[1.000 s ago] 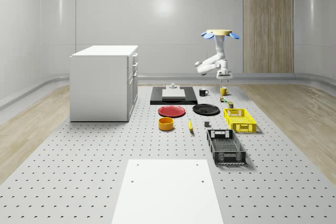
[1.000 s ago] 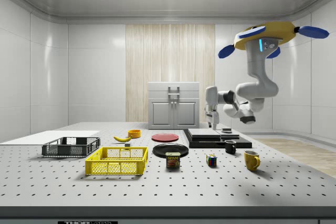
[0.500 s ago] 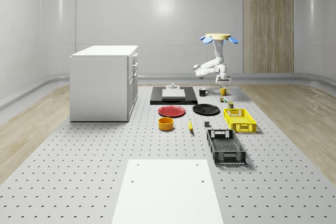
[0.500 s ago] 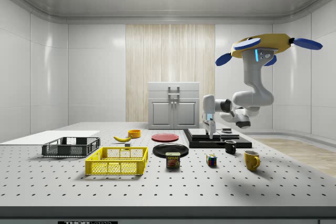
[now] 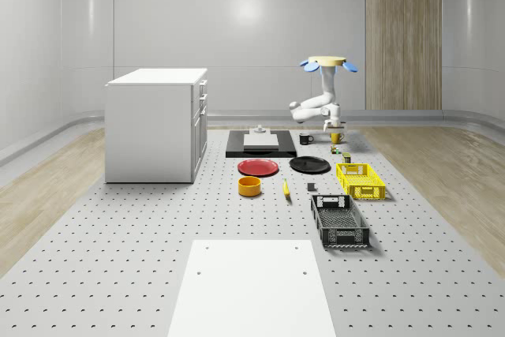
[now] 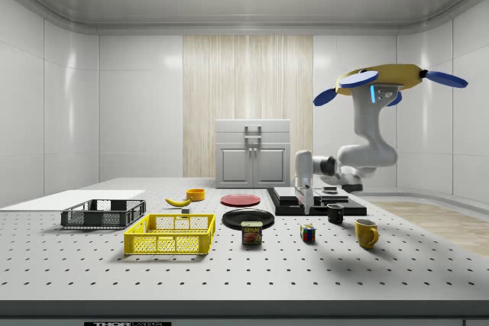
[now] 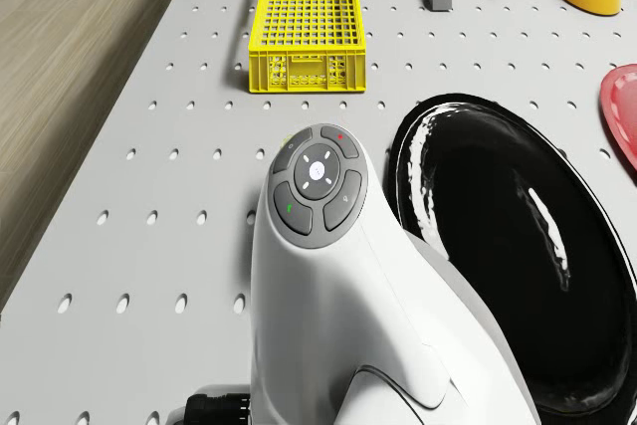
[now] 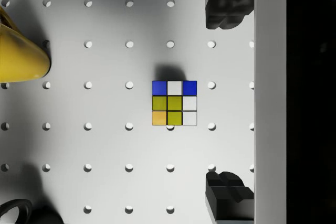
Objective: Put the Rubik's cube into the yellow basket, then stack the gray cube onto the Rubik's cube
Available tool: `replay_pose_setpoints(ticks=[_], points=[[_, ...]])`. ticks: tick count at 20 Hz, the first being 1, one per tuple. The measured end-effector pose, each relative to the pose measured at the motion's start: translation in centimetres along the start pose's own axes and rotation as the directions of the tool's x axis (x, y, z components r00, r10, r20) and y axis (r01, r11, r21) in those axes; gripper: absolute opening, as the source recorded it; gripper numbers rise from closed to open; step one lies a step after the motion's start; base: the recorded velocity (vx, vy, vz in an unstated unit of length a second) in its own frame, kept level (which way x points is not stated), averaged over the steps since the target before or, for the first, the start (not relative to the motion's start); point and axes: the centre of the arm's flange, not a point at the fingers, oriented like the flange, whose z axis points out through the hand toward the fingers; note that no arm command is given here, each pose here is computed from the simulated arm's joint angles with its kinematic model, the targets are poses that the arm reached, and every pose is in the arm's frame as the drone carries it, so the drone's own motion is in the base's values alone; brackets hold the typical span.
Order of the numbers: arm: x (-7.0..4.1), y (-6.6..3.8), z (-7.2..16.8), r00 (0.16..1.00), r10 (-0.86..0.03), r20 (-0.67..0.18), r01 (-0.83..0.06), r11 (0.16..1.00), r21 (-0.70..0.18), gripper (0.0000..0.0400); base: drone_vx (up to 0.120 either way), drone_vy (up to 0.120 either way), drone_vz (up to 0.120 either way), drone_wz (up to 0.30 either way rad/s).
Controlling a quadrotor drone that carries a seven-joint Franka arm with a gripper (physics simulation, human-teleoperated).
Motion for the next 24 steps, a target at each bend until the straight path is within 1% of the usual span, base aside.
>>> replay_pose_setpoints(ticks=[6,8,11,14,19,24], points=[[0.0,0.0,0.0,1.000,0.000,0.000,0.000,1.000,0.000,0.0400,0.000,0.000,-0.120,0.000],[0.0,0.0,0.0,1.000,0.000,0.000,0.000,1.000,0.000,0.0400,-0.100,0.000,-0.120,0.000],[0.0,0.0,0.0,1.000,0.000,0.000,0.000,1.000,0.000,0.0400,0.000,0.000,-0.120,0.000],[0.0,0.0,0.0,1.000,0.000,0.000,0.000,1.000,0.000,0.0400,0.000,0.000,-0.013,0.000],[0.0,0.0,1.1,1.000,0.000,0.000,0.000,1.000,0.000,0.0400,0.000,0.000,0.000,0.000],[0.4,0.4,1.8,1.000,0.000,0.000,0.000,1.000,0.000,0.0400,0.000,0.000,0.000,0.000]])
